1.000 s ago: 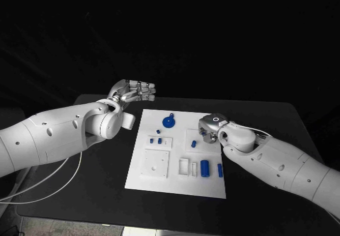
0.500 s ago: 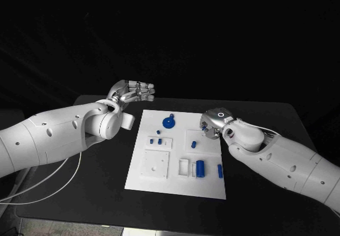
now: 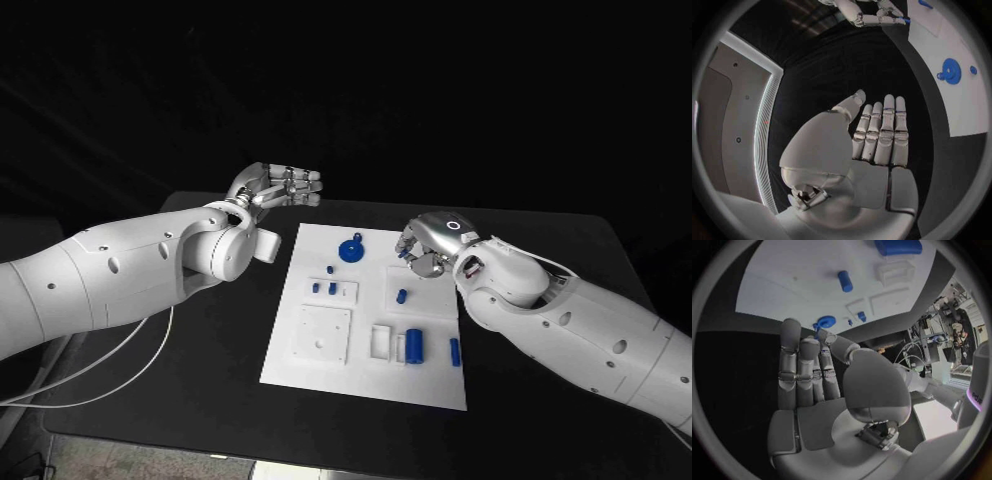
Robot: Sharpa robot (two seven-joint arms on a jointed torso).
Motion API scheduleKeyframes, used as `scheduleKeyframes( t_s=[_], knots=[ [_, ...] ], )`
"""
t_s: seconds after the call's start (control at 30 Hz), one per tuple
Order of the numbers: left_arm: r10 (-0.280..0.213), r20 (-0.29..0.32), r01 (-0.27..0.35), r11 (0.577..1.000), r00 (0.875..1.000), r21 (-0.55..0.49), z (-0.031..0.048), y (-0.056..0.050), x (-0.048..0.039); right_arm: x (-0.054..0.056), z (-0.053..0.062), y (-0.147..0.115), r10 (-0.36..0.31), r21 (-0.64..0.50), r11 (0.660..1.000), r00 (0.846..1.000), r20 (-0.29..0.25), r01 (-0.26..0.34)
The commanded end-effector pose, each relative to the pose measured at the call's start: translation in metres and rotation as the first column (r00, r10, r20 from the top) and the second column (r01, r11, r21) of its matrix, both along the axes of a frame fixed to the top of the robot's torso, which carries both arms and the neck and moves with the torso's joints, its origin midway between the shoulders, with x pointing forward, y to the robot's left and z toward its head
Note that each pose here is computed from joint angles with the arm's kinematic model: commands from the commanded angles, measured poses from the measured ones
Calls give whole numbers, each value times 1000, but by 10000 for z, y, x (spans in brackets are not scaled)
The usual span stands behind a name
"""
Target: Assemble the parts on the task board
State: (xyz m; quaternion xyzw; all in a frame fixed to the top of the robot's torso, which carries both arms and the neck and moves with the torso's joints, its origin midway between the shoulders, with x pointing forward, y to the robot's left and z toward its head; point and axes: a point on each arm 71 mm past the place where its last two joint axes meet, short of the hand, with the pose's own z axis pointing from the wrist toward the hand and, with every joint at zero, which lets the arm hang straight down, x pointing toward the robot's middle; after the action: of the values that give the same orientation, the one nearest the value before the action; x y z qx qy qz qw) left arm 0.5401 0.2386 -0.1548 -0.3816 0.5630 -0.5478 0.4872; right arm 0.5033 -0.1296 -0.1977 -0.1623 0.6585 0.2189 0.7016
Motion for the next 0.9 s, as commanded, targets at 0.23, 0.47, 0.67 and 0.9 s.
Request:
scheduleKeyframes(
  t_s=[0.23, 0.47, 0.67, 0.9],
  knots=[
    [-16, 12, 16, 1000, 1000, -5, 43, -77, 22, -198, -68, 430, 114, -13, 993, 993, -42, -114],
    [-27, 12, 27, 1000, 1000, -7, 50, -145, 33, -328, -245, 689, 170, -72, 982, 982, -86, -176],
    [-33, 13, 33, 999, 999, -9, 56, -190, 34, -443, -385, 857, 224, -132, 963, 969, -107, -237],
    [-44, 14, 44, 999, 999, -11, 59, -255, 29, -510, -525, 972, 262, -151, 949, 959, -111, -277]
  ],
)
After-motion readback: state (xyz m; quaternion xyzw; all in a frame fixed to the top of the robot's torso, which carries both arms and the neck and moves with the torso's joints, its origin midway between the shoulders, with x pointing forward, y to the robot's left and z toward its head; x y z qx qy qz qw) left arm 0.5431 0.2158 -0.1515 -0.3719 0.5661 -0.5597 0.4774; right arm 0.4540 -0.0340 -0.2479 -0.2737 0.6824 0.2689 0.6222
